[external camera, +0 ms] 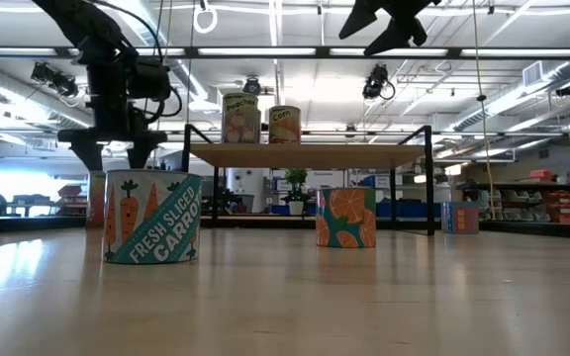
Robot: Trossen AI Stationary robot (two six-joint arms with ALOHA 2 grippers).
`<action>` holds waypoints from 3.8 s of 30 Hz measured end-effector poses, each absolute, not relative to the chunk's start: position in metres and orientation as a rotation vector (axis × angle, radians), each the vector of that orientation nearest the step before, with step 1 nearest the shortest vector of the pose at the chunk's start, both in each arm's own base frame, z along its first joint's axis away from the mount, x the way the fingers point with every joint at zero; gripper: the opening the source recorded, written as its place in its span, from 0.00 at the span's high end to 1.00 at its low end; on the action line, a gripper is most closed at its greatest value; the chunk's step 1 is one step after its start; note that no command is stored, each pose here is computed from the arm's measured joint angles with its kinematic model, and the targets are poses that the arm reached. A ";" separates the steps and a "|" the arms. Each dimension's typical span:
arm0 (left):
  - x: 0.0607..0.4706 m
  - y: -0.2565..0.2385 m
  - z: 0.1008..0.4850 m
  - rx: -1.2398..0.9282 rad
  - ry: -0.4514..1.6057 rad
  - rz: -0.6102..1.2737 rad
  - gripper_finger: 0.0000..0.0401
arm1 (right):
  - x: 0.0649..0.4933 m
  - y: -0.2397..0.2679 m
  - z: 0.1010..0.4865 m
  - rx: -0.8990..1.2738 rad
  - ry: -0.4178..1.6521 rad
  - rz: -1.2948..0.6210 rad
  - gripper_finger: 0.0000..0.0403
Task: Pick and place cans onto a shelf
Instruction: Put the top left canned corn on the shelf aligned with the other canned corn
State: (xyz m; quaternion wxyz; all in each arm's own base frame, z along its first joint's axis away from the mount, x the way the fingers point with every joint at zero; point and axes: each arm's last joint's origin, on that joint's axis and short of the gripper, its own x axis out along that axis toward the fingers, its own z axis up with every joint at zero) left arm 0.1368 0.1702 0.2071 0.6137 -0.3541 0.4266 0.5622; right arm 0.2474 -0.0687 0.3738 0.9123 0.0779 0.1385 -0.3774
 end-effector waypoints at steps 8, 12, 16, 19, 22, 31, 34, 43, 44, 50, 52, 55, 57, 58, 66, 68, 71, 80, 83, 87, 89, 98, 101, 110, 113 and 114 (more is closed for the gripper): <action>0.130 0.161 0.187 -0.850 1.040 1.276 0.19 | 0.248 -0.067 0.374 0.166 0.285 -0.773 0.07; 0.134 0.161 0.190 -0.805 1.050 1.241 0.21 | 0.248 -0.067 0.374 0.166 0.286 -0.773 0.07; 0.139 0.160 0.208 -0.756 1.129 1.168 0.21 | 0.248 -0.067 0.373 0.168 0.291 -0.773 0.07; 0.143 0.157 0.237 -0.678 1.234 1.079 0.21 | 0.247 -0.066 0.371 0.164 0.311 -0.769 0.07; 0.149 0.151 0.274 -0.564 1.298 0.972 0.21 | 0.247 -0.065 0.369 0.163 0.334 -0.761 0.07; 0.166 0.108 0.379 -0.254 1.244 0.614 0.21 | 0.247 -0.065 0.369 0.163 0.345 -0.746 0.07; 0.172 0.087 0.409 -0.173 1.134 0.477 0.21 | 0.247 -0.065 0.369 0.168 0.347 -0.731 0.07; 0.201 0.055 0.453 -0.063 0.755 0.273 0.21 | 0.247 -0.064 0.369 0.176 0.343 -0.700 0.07; 0.206 0.055 0.452 -0.054 0.747 0.254 0.21 | 0.247 -0.063 0.370 0.178 0.339 -0.689 0.07; 0.257 0.062 0.446 -0.022 0.784 0.184 0.21 | 0.242 -0.062 0.376 0.179 0.315 -0.660 0.07; 0.275 0.066 0.445 0.023 0.809 0.159 0.21 | 0.240 -0.062 0.376 0.180 0.318 -0.664 0.07; 0.300 0.074 0.443 0.084 0.827 0.134 0.21 | 0.239 -0.063 0.375 0.182 0.330 -0.671 0.07; 0.315 0.082 0.439 0.121 0.844 0.124 0.21 | 0.238 -0.063 0.374 0.185 0.343 -0.674 0.07; 0.322 0.087 0.435 0.136 0.854 0.122 0.21 | 0.238 -0.063 0.374 0.187 0.348 -0.675 0.07; 0.354 0.129 0.395 0.188 0.990 0.124 0.21 | 0.237 -0.063 0.369 0.226 0.382 -0.686 0.07; 0.357 0.136 0.389 0.196 1.006 0.129 0.21 | 0.237 -0.063 0.369 0.230 0.380 -0.686 0.07; 0.360 0.144 0.382 0.214 1.033 0.156 0.21 | 0.237 -0.063 0.369 0.235 0.380 -0.688 0.07; 0.366 0.152 0.371 0.291 1.072 0.134 0.18 | 0.237 -0.063 0.369 0.247 0.377 -0.691 0.07; 0.371 0.154 0.364 0.291 1.087 0.126 0.16 | 0.237 -0.062 0.369 0.248 0.378 -0.688 0.07; 0.379 0.156 0.355 0.278 1.098 0.129 0.15 | 0.237 -0.062 0.369 0.254 0.378 -0.681 0.07; 0.381 0.156 0.352 0.277 1.105 0.134 0.15 | 0.237 -0.062 0.369 0.258 0.381 -0.668 0.07; 0.384 0.155 0.353 0.303 1.094 0.154 0.12 | 0.238 -0.060 0.368 0.261 0.392 -0.645 0.07; 0.384 0.155 0.353 0.303 1.095 0.154 0.12 | 0.237 -0.060 0.368 0.261 0.394 -0.645 0.07; 0.384 0.152 0.354 0.349 1.115 0.191 0.12 | 0.237 -0.060 0.368 0.261 0.394 -0.645 0.07; 0.384 0.148 0.356 0.355 1.118 0.180 0.12 | 0.237 -0.060 0.368 0.261 0.394 -0.645 0.07; 0.385 0.147 0.356 0.357 1.114 0.178 0.12 | 0.237 -0.060 0.368 0.262 0.394 -0.645 0.07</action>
